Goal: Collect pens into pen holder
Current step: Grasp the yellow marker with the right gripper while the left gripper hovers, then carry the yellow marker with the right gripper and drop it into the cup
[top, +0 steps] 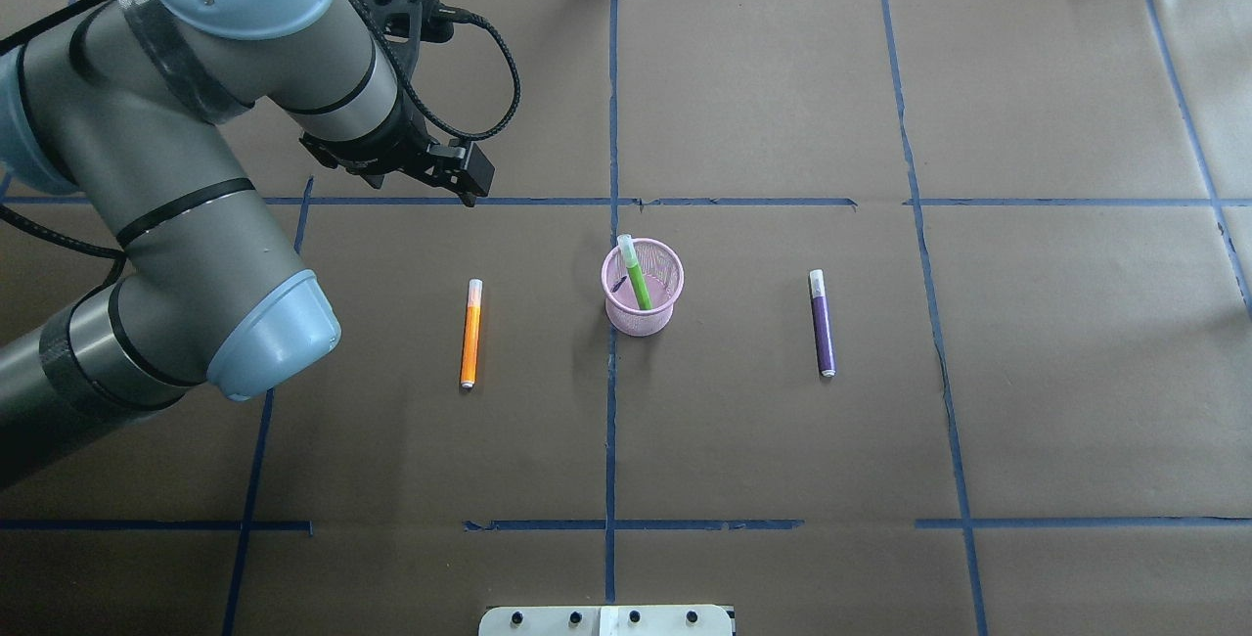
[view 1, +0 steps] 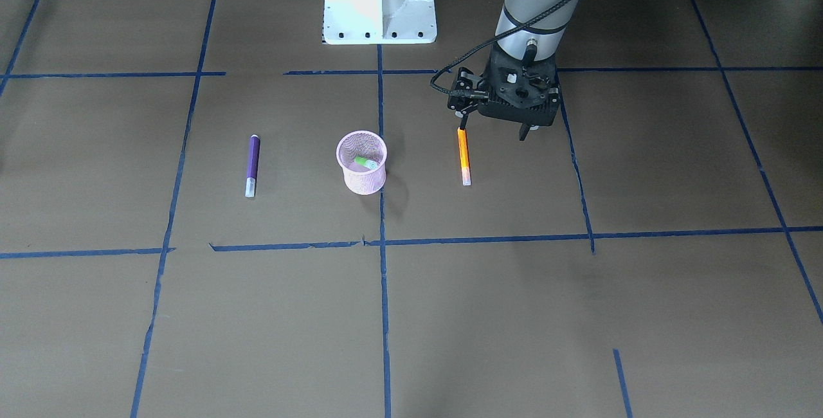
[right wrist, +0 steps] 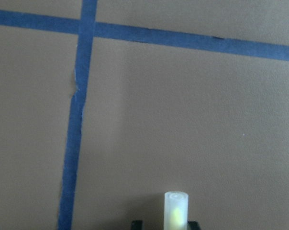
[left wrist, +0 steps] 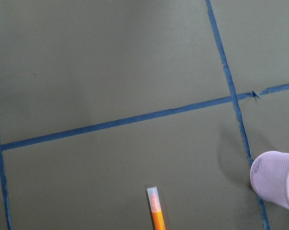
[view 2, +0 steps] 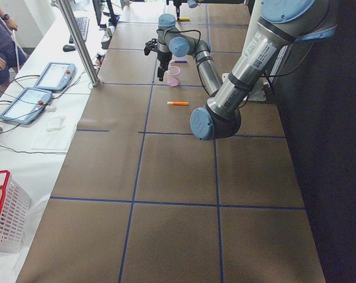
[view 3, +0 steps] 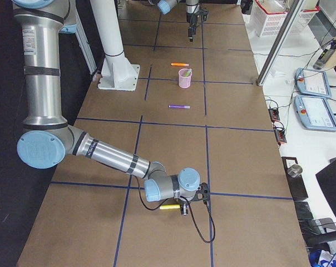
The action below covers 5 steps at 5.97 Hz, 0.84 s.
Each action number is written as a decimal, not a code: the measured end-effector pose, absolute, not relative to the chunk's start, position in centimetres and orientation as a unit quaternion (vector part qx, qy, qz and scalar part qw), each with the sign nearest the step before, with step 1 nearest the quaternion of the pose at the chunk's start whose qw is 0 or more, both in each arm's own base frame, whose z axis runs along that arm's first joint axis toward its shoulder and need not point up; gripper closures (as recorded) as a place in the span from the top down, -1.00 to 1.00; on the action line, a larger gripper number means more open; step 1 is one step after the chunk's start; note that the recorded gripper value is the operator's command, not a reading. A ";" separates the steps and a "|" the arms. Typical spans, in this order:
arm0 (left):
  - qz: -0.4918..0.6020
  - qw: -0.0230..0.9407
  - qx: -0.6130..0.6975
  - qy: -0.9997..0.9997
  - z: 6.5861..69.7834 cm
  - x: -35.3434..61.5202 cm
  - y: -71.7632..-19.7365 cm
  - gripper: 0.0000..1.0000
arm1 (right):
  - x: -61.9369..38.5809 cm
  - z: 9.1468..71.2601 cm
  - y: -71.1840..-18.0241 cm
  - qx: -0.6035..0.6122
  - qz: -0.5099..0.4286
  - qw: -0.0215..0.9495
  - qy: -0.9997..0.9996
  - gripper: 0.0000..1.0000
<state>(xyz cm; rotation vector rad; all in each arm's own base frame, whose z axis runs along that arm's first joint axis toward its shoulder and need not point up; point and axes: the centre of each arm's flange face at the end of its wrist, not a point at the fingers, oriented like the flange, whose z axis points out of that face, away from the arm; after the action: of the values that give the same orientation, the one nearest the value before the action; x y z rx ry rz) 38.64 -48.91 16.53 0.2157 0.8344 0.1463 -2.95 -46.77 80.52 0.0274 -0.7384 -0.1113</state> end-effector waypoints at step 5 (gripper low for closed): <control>0.069 0.905 0.108 0.405 16.5 38.0 -48.7 1.00 | -3.9 63.0 -51.5 0.172 -0.111 0.900 -0.384 -1.00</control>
<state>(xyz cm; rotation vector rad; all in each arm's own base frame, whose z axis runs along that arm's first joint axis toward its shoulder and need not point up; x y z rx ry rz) 38.05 -48.72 16.49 0.2237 0.8372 0.1425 -3.91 -51.55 62.96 0.3560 -0.7942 -0.2290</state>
